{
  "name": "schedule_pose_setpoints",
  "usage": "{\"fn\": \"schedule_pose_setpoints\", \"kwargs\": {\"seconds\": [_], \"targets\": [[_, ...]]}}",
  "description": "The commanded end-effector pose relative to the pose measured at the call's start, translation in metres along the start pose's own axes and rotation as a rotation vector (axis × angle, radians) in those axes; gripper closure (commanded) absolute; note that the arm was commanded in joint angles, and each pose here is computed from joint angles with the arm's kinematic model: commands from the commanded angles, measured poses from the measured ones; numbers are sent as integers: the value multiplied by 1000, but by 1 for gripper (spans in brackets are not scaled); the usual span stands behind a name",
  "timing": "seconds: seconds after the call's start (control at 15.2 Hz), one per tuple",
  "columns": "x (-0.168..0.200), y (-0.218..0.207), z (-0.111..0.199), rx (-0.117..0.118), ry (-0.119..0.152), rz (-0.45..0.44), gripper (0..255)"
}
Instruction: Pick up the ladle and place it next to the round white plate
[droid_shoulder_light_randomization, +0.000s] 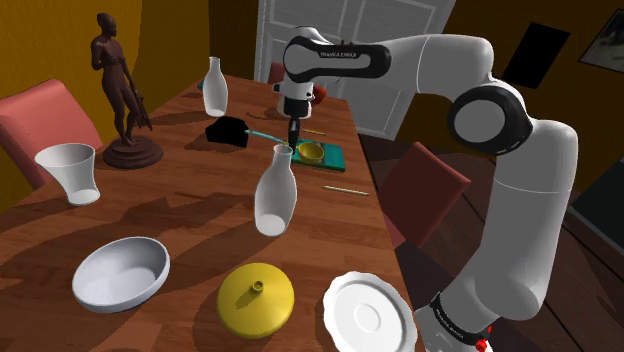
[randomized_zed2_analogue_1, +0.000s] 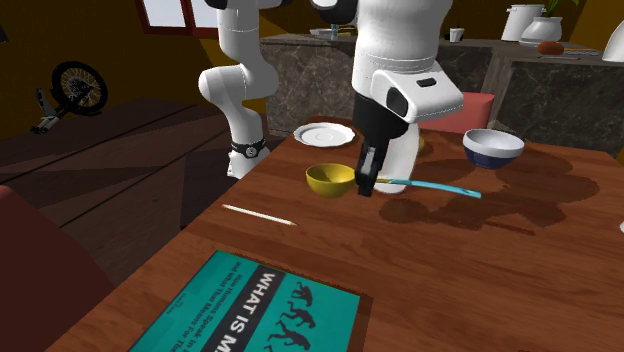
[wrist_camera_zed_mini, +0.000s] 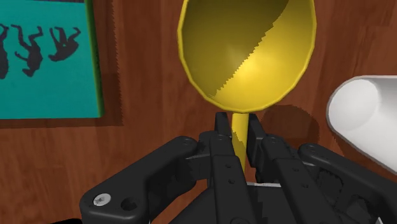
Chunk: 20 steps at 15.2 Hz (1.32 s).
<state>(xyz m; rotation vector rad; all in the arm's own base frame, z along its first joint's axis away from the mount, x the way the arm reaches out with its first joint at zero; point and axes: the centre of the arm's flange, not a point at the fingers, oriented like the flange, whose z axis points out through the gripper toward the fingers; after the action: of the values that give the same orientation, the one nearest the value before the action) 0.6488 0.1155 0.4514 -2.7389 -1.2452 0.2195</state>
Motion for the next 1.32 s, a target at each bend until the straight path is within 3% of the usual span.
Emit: {"fn": "schedule_pose_setpoints", "kwargs": {"seconds": [0.0, 1.25], "targets": [[1, -14, -2, 0, 0, 0, 255], [19, -261, 38, 0, 0, 0, 255]]}}
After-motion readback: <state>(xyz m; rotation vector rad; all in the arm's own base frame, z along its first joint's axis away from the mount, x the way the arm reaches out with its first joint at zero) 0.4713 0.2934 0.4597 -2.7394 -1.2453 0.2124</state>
